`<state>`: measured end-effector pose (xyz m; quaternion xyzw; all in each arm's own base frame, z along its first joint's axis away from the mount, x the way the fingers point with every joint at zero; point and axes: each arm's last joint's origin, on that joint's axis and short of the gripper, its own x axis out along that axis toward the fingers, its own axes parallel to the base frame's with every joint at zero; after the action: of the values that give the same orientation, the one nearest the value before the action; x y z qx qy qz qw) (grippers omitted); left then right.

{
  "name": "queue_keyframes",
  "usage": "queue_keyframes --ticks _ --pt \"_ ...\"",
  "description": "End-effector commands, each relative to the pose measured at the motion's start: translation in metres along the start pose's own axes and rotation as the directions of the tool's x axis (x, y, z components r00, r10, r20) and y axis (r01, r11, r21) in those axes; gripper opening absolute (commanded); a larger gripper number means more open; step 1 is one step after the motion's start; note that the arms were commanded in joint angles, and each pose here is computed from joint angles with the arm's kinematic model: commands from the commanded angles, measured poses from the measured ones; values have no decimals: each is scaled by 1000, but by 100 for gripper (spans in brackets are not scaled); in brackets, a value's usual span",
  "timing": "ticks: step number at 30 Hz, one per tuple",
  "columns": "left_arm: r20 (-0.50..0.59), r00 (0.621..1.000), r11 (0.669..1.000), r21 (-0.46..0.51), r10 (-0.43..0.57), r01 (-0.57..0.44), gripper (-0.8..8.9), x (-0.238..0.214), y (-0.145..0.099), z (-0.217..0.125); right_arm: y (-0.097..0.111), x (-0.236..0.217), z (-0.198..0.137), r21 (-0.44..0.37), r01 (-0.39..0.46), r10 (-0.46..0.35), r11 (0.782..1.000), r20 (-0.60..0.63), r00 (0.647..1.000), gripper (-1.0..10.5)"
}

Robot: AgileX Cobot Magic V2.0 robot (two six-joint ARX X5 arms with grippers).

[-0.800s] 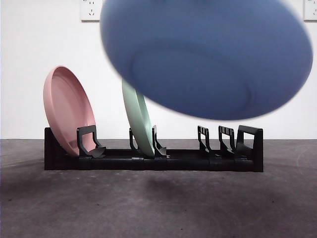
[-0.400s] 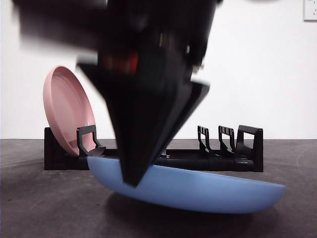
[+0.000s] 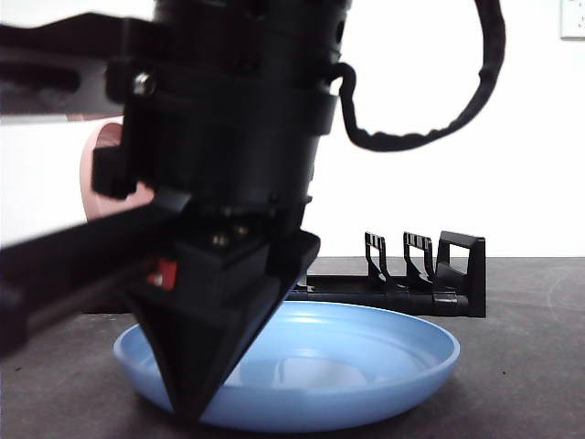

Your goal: Place the plate

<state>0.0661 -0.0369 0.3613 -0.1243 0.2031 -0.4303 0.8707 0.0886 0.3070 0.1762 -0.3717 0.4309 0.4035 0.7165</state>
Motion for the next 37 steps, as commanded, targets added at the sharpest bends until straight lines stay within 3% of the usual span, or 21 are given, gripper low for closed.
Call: queue_keyframes --ticks 1,6,12,18,23,28,32,37 --pt "24 1000 999 34 -3 2 562 -3 -3 5 11 2 2 -44 -13 13 999 6 1000 11" --pt "27 1000 999 36 -3 2 563 -3 -3 5 15 1 3 -50 -3 4 999 24 1000 42" --pt "26 1000 999 35 -3 2 563 -3 -3 5 11 -4 5 -32 -9 10 999 38 999 362" --pt "26 1000 999 35 -3 2 563 -3 -3 5 -16 -48 11 69 -150 142 986 99 985 398" --pt "25 1000 999 35 -3 2 563 -3 -3 5 -59 -96 3 198 -280 231 939 239 943 398" --pt "22 1000 999 33 -2 1 562 -3 -3 5 -103 -138 -18 306 -342 209 889 393 895 400" --pt "23 1000 999 35 1 -2 562 -2 -3 5 -138 -172 -45 409 -339 102 847 502 859 405" --pt "34 998 998 39 53 -54 562 -3 -2 5 -156 -203 -83 526 -283 -43 802 523 852 421"
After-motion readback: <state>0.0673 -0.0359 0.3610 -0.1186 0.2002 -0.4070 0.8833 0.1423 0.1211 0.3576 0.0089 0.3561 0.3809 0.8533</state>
